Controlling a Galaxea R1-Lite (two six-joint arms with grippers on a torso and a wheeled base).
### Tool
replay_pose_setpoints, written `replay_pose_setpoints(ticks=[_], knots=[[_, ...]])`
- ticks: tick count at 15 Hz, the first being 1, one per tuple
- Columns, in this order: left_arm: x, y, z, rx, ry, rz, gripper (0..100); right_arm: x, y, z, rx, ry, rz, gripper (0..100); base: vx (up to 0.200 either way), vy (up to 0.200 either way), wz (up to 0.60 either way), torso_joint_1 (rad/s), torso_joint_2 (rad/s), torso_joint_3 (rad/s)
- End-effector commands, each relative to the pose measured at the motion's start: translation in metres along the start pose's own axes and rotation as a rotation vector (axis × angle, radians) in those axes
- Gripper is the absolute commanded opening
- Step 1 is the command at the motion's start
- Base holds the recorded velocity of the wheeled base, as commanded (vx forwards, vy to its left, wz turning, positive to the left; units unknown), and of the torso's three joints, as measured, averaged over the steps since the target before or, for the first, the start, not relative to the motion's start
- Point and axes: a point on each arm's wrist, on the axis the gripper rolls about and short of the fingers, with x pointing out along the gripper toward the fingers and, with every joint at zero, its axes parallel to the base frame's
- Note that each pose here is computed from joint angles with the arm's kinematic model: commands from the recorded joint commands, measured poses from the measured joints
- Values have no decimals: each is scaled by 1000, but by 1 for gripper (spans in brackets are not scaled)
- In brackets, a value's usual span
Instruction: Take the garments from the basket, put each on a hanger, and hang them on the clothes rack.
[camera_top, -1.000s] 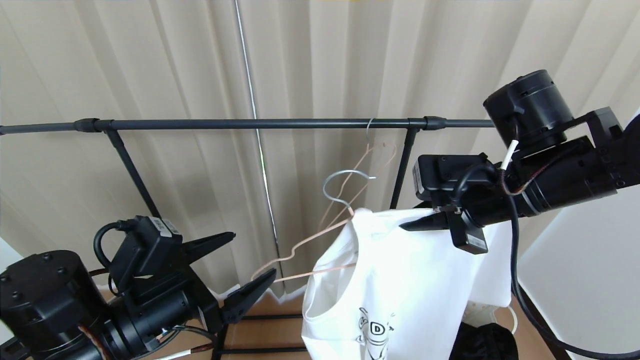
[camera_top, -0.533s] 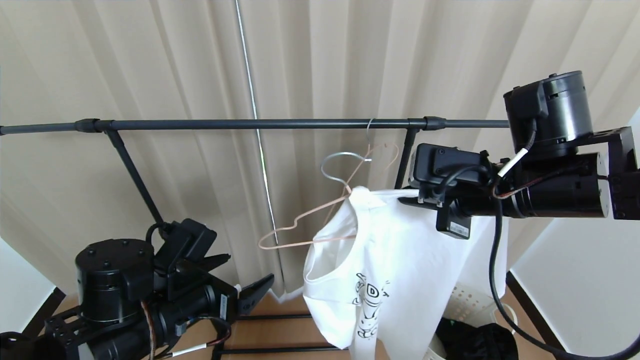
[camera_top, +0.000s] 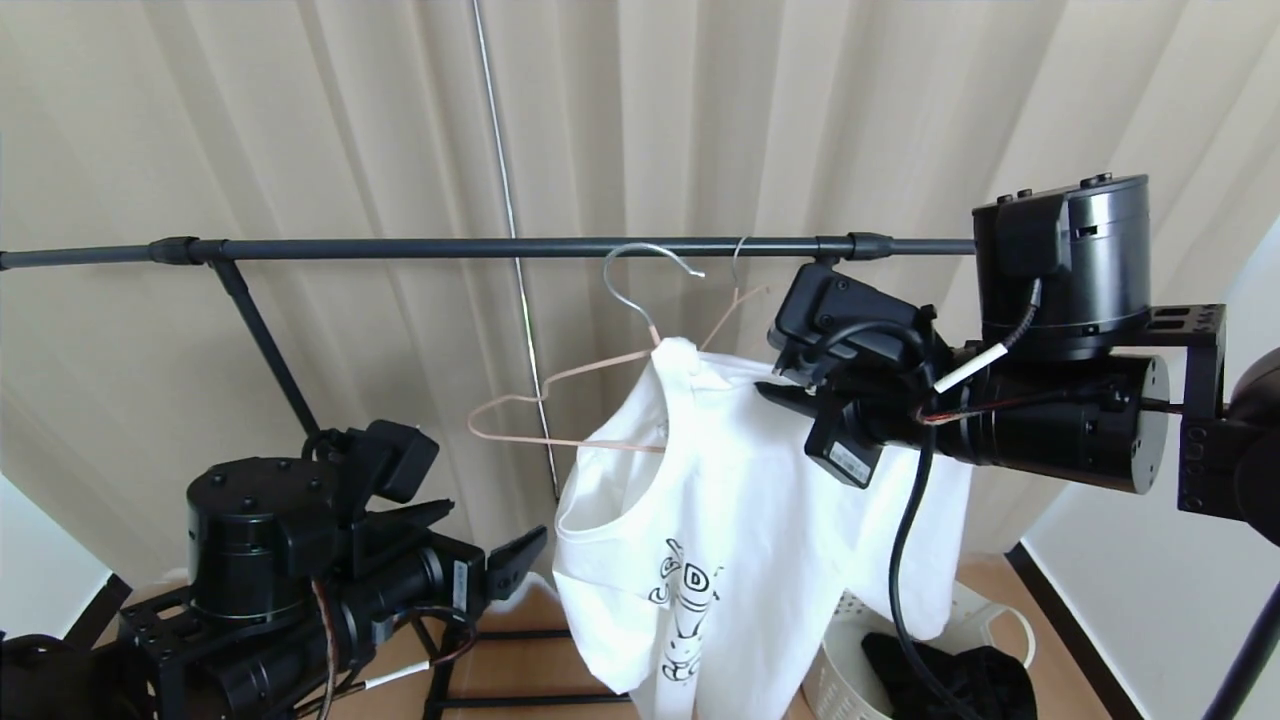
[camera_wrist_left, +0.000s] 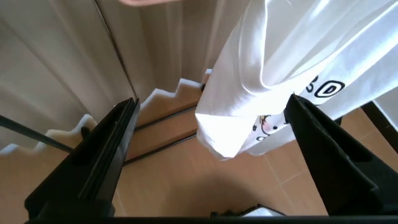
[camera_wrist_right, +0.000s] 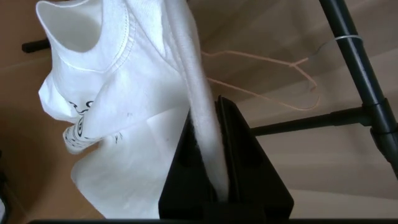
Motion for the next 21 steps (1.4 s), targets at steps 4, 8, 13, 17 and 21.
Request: replay_pose_setpoints(ticks=[4,8,13,17,21], knots=[[4,-15,9,-17,-36,16,100,5,17,10,27,-25,3,0,0,0,0,0,0,0],[13,-21,4,-1,-18,88,100,2,19,13,23,-37,9,0,0,0,0,0,0,0],[18,-24,-8,19,24,125,100,-2,17,14,39,-46,3,0,0,0,0,0,0,0],[19,-26,-16,34,54,134,100,-3,17,15,50,-49,2,0,0,0,0,0,0,0],[21,-26,-17,35,55,145,0,-7,19,9,71,-39,7,0,0,0,0,0,0,0]])
